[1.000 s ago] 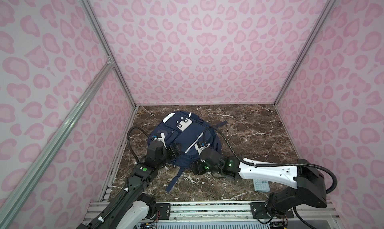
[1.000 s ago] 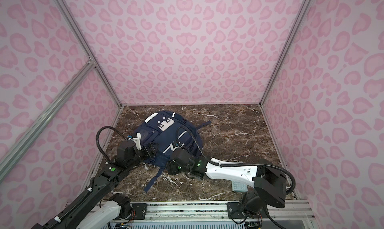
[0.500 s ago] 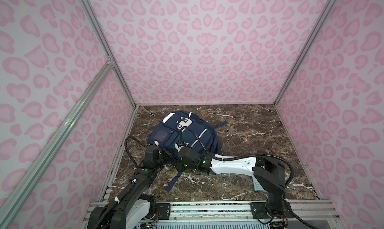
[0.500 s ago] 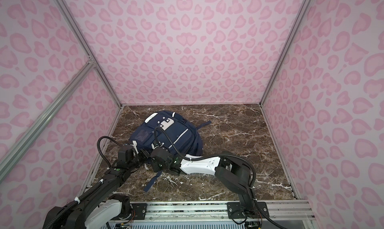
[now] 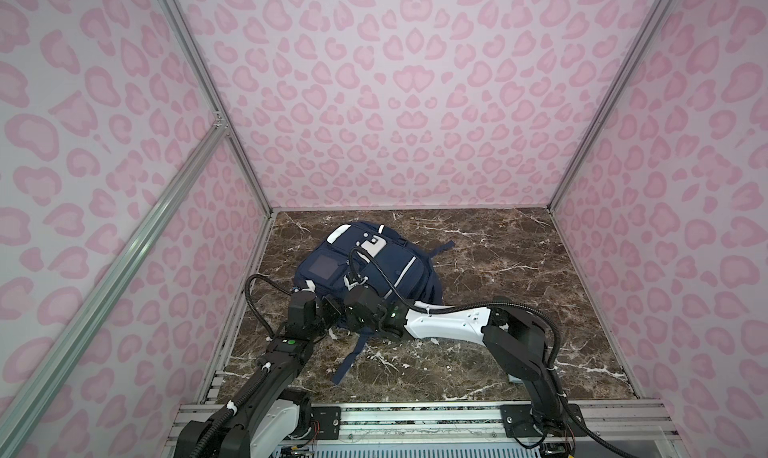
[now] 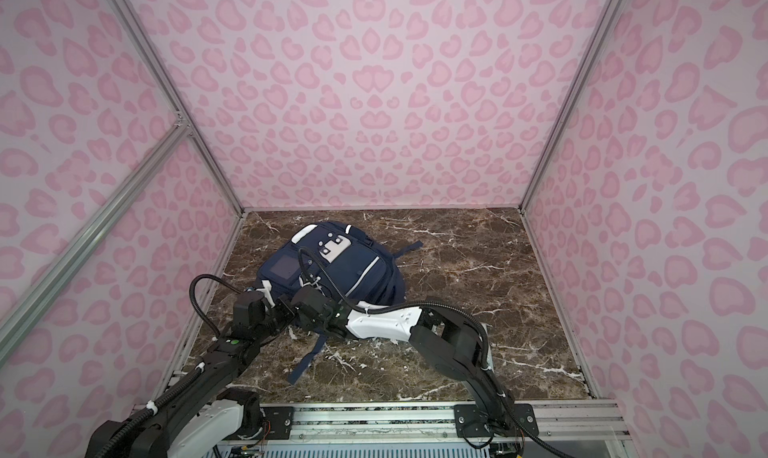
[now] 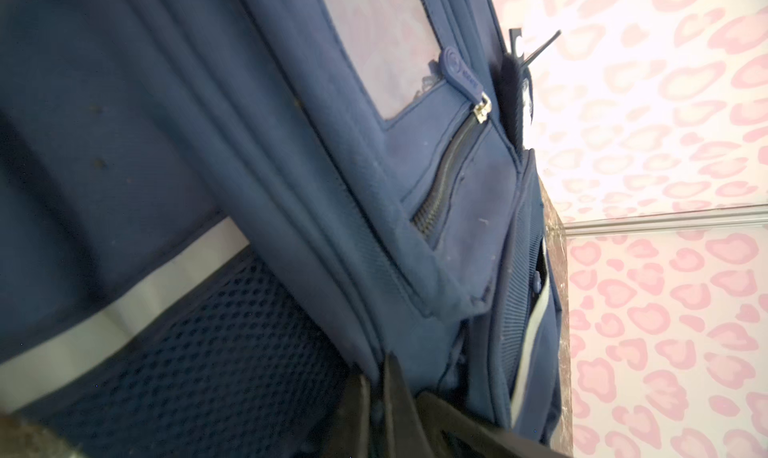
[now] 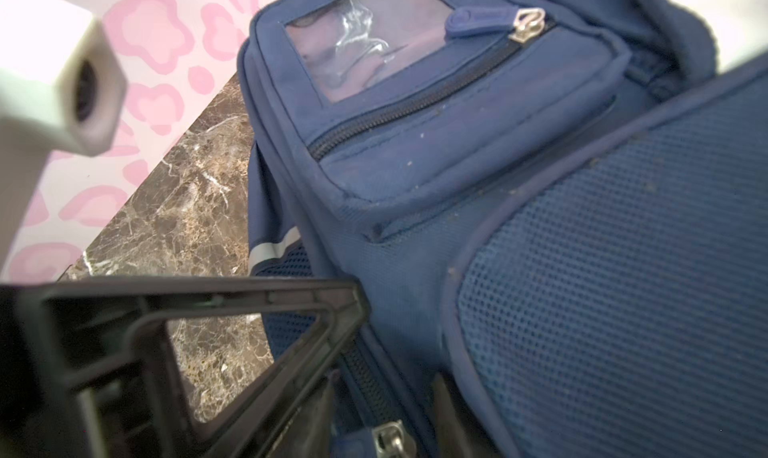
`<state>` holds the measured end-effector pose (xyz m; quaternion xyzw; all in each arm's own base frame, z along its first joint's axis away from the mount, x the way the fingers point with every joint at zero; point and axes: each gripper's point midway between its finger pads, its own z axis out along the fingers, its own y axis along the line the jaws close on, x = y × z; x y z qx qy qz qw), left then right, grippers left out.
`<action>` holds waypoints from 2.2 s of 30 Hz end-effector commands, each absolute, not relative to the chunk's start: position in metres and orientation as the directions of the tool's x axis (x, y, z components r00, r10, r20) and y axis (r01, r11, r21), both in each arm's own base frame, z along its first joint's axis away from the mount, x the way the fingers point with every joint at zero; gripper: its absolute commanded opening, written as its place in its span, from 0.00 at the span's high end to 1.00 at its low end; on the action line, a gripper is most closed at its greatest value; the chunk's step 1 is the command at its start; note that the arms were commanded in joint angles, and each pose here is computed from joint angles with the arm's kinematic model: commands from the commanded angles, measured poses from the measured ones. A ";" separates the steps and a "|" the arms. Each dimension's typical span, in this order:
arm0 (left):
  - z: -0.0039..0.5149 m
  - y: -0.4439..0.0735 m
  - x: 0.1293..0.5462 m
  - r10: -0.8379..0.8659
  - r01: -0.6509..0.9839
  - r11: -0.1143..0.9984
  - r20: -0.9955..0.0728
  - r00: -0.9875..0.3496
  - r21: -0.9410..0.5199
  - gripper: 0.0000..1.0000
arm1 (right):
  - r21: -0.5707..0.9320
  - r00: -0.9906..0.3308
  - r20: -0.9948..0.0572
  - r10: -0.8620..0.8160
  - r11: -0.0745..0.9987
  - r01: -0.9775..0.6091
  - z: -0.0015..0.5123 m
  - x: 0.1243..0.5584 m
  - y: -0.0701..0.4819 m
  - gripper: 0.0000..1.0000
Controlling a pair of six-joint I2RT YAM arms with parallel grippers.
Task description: Pack the student bag
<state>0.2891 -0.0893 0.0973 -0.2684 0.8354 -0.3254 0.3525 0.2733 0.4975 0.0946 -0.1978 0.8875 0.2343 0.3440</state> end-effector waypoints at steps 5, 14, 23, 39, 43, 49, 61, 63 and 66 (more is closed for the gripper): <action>0.108 -0.113 0.283 -0.651 -0.150 0.587 -0.354 -0.672 -0.795 0.96 | 0.345 -0.750 -0.645 -0.145 0.821 -0.455 0.075 0.270 0.499 0.68; 0.110 -0.103 0.277 -0.641 -0.158 0.636 -0.404 -0.653 -0.755 0.97 | 0.336 -0.766 -0.624 -0.154 0.832 -0.441 0.075 0.254 0.466 0.86; 0.105 -0.111 0.276 -0.637 -0.152 0.619 -0.379 -0.671 -0.771 0.96 | 0.383 -0.773 -0.615 -0.155 0.799 -0.464 0.098 0.226 0.476 0.60; 0.109 -0.118 0.270 -0.626 -0.139 0.627 -0.389 -0.676 -0.766 0.97 | 0.324 -0.794 -0.584 -0.166 0.850 -0.416 0.066 0.246 0.466 0.77; 0.109 -0.117 0.270 -0.622 -0.141 0.636 -0.396 -0.675 -0.759 0.97 | 0.255 -0.789 -0.581 -0.200 0.876 -0.410 0.053 0.245 0.450 0.85; 0.112 -0.115 0.272 -0.619 -0.143 0.648 -0.408 -0.671 -0.748 0.96 | 0.253 -0.774 -0.593 -0.220 0.863 -0.438 0.061 0.236 0.445 0.89; 0.111 -0.115 0.270 -0.622 -0.149 0.643 -0.399 -0.673 -0.751 0.96 | 0.233 -0.780 -0.569 -0.260 0.859 -0.456 0.044 0.236 0.449 0.92; 0.109 -0.114 0.271 -0.619 -0.153 0.653 -0.406 -0.672 -0.742 0.96 | 0.231 -0.776 -0.576 -0.257 0.859 -0.456 0.049 0.235 0.445 0.95; 0.107 -0.110 0.272 -0.612 -0.163 0.676 -0.425 -0.667 -0.719 0.96 | 0.241 -0.777 -0.575 -0.256 0.855 -0.459 0.056 0.231 0.438 0.97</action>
